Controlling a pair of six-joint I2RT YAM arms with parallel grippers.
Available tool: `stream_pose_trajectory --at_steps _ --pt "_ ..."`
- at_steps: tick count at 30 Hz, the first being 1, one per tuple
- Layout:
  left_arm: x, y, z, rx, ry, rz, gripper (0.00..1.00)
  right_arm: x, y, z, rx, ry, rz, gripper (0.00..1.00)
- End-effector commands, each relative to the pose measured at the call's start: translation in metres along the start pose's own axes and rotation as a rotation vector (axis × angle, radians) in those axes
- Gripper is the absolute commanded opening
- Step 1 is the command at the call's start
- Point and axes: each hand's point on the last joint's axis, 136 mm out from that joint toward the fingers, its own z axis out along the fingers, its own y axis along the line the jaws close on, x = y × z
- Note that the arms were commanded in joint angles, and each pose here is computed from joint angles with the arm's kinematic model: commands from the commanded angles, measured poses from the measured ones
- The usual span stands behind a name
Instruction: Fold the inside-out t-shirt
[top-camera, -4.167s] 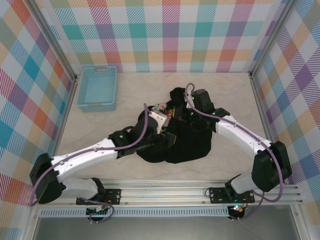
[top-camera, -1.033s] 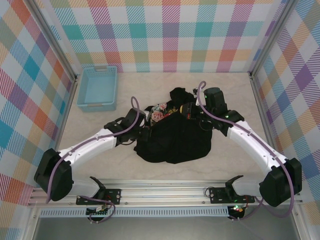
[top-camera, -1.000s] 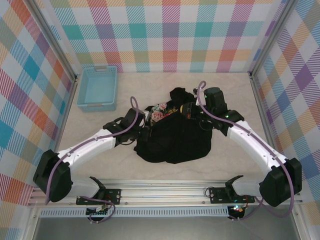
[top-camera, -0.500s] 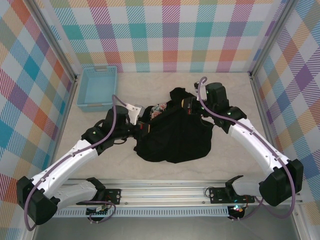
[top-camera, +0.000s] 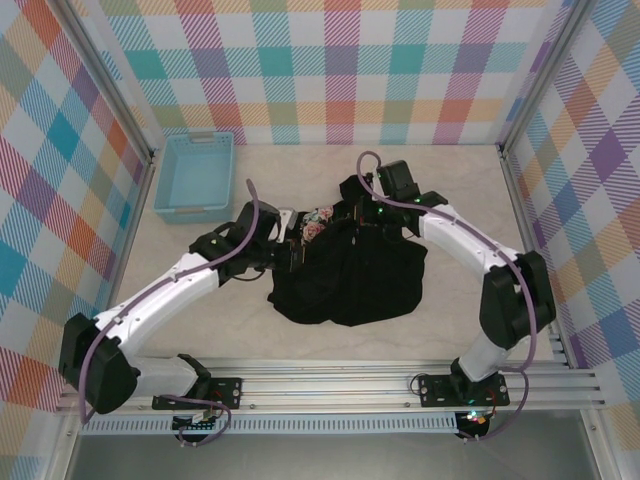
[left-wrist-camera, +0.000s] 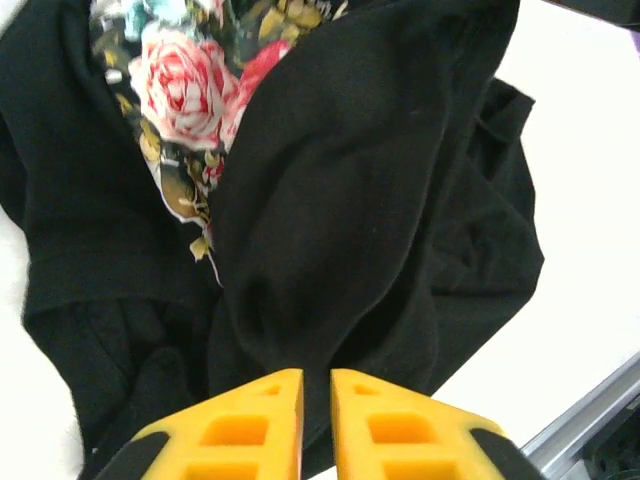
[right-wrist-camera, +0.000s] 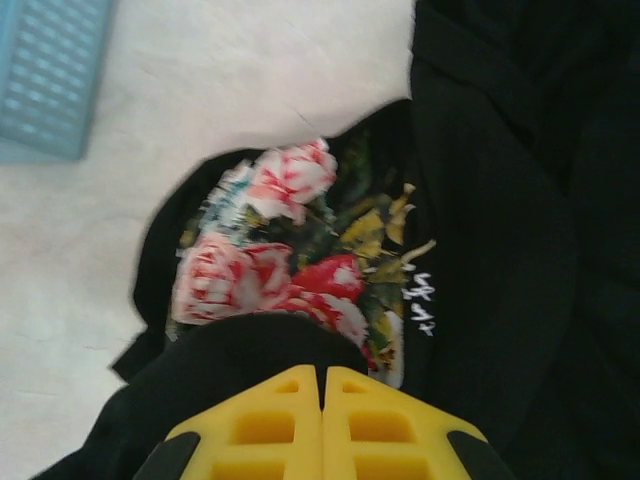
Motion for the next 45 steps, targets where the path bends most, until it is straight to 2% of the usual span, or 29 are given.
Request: stream_pose_trajectory --at_steps 1,4,9,13,15,17,19,21,24,30,33,40,45 --pt "0.009 -0.002 0.014 0.049 0.043 -0.02 0.3 -0.003 -0.013 -0.004 0.077 0.021 -0.056 0.0" --pt "0.006 -0.007 0.018 0.088 0.017 0.018 0.41 0.007 -0.034 0.001 0.146 0.07 -0.072 0.0" --pt "0.007 -0.014 0.029 0.152 -0.031 0.195 0.53 0.012 -0.051 0.01 0.154 0.107 -0.044 0.0" --pt "-0.003 0.006 0.047 0.045 -0.074 0.265 0.62 0.01 -0.057 0.013 0.155 0.113 -0.038 0.0" --pt "-0.006 0.014 0.051 0.002 -0.08 0.313 0.63 0.011 -0.057 0.014 0.151 0.117 -0.038 0.0" --pt "-0.008 0.018 0.049 -0.03 -0.08 0.338 0.63 0.01 -0.057 0.014 0.148 0.118 -0.039 0.0" --pt "-0.008 0.009 0.046 0.004 -0.072 0.318 0.61 0.009 -0.056 0.013 0.145 0.121 -0.043 0.0" --pt "0.0 -0.01 0.045 0.084 -0.041 0.296 0.55 0.008 -0.055 0.014 0.143 0.12 -0.048 0.0" --pt "0.016 -0.021 0.044 0.075 0.028 0.273 0.48 0.008 -0.054 0.013 0.134 0.118 -0.046 0.0" --pt "0.023 -0.036 0.065 0.129 0.144 0.035 0.44 0.009 -0.051 0.015 0.116 0.12 -0.042 0.0" --pt "0.021 -0.032 0.077 0.102 0.148 -0.011 0.44 0.009 -0.05 0.013 0.108 0.114 -0.038 0.0" --pt "0.022 -0.023 0.094 0.052 0.18 -0.022 0.45 0.008 -0.049 0.008 0.106 0.103 -0.042 0.0" --pt "0.018 -0.028 0.098 0.08 0.165 -0.025 0.37 0.01 -0.049 0.008 0.105 0.107 -0.038 0.0"
